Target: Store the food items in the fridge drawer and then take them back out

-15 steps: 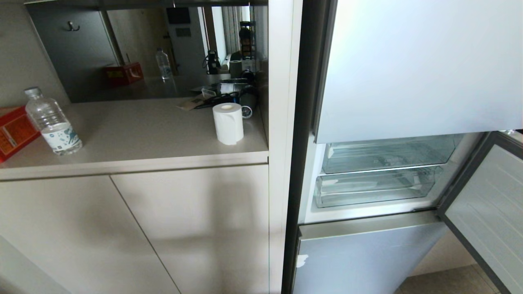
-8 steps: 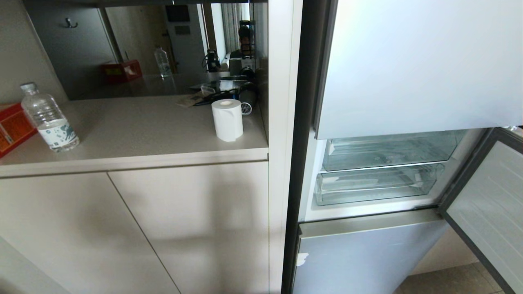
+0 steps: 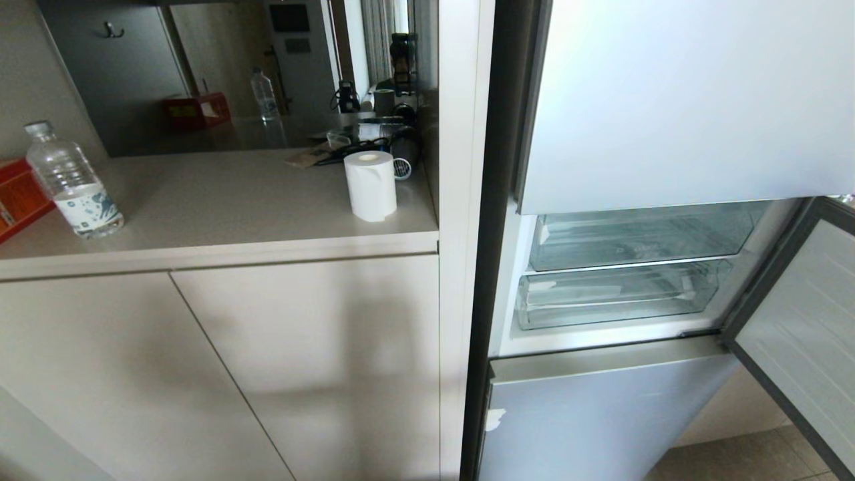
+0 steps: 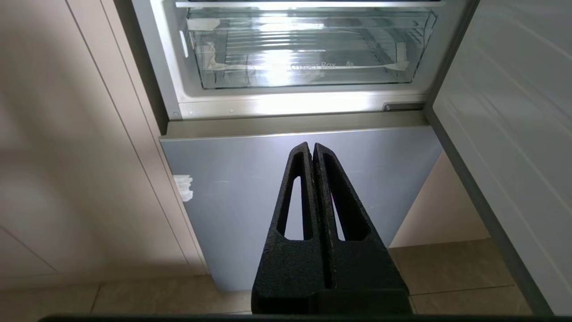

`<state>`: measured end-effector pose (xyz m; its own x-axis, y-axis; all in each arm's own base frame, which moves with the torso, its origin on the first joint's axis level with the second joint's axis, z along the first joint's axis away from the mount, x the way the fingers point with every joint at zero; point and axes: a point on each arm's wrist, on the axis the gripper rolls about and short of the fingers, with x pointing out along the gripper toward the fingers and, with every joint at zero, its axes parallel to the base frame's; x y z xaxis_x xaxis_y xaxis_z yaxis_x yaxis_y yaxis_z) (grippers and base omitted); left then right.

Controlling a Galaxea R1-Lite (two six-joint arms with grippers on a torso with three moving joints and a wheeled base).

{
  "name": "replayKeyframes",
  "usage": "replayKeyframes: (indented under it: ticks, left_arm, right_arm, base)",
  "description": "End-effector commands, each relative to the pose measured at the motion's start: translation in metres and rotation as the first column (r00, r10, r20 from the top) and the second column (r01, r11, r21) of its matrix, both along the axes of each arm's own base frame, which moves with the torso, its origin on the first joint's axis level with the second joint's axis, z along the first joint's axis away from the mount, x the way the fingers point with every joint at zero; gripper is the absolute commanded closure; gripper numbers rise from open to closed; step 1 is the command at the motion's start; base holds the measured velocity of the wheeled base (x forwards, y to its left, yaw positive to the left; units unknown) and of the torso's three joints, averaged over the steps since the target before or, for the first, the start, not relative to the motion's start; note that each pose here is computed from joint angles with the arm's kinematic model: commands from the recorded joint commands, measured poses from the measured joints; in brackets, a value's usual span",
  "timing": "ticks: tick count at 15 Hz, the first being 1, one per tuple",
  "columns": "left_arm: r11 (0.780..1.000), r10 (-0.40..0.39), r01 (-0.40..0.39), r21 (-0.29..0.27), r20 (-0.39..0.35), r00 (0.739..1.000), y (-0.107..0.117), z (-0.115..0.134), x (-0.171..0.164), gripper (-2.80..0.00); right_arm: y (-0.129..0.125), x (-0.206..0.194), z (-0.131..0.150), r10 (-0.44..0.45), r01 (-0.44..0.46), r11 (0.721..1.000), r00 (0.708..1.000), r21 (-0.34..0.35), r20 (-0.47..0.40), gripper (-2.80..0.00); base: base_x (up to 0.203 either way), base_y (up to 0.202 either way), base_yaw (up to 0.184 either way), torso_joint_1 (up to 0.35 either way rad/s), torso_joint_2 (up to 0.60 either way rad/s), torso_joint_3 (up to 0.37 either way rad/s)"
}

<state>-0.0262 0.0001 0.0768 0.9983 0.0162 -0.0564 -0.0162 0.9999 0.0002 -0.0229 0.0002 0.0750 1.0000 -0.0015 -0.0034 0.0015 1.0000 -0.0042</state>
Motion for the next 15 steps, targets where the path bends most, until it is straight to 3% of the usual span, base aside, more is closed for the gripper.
replayKeyframes:
  ticks: [1, 15]
  left_arm:
    - [1.0, 0.001, -0.001, -0.001, -0.002, 1.0, 0.0, 0.0, 0.0001, 0.0]
    - [1.0, 0.001, -0.001, 0.0, -0.002, 1.0, 0.0, 0.0, 0.0001, 0.0]
  right_arm:
    - [0.0, 0.0, -0.0001, 0.0, 0.0, 1.0, 1.0, 0.0, -0.001, 0.0]
    - [0.0, 0.0, -0.0001, 0.0, 0.0, 1.0, 1.0, 0.0, -0.001, 0.0]
  base:
    - [0.0, 0.0, 0.0, -0.149, 0.3, 0.156]
    - [0.0, 0.0, 0.0, -0.148, 0.31, 0.162]
